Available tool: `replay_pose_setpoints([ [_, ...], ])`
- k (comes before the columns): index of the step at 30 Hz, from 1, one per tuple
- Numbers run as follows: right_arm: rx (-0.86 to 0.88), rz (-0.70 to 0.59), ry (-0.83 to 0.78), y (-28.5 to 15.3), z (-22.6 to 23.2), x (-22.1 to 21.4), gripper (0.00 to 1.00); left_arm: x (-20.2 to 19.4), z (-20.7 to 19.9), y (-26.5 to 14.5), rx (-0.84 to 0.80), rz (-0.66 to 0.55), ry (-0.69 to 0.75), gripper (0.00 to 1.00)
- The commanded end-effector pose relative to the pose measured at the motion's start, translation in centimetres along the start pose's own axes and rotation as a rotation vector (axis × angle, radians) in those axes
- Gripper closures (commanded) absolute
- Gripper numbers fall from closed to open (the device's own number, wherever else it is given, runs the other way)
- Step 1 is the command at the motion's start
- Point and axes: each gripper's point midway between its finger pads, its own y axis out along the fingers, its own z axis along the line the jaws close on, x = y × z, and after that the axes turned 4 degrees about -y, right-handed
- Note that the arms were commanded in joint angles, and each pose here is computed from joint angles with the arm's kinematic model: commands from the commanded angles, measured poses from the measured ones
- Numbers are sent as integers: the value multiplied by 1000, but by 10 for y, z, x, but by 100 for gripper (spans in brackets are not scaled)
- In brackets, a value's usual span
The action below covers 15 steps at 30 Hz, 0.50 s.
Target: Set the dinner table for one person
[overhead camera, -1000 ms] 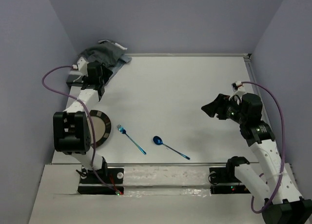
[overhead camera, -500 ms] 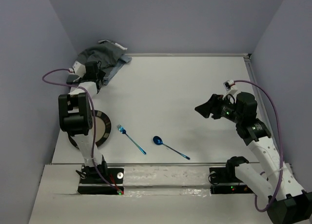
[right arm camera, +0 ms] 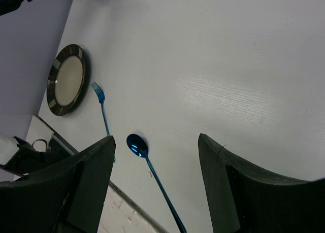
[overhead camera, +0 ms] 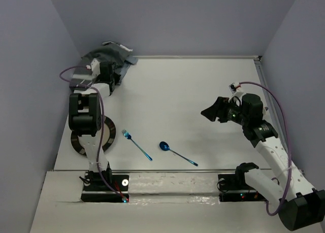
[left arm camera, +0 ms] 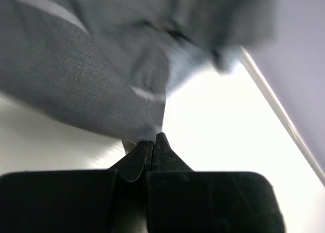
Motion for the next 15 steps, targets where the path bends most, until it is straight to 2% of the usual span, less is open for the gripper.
replay_pose_setpoints([
  [1,1,-73,-60,6,3,24,28,-59,-167,-83,-479,68,145,100],
  [4,-26,-88,-71,6,-1,30,27,-129,-210,-126,-617,153,227,100],
  [7,-74,-106,-80,6,-10,33,26,-197,-224,-158,-695,244,293,100],
  [9,-117,-118,-84,6,-18,35,26,-233,-219,-164,-702,295,330,100],
  [10,-129,-118,-83,6,-21,34,25,-245,-218,-167,-707,310,347,94],
  [11,-140,-119,-86,6,-23,34,24,-270,-212,-172,-708,346,377,75],
  [14,-202,-131,-78,5,-35,35,23,-299,-203,-179,-714,384,434,48],
  [15,-228,-138,-68,5,-40,36,23,-302,-202,-182,-715,389,447,34],
])
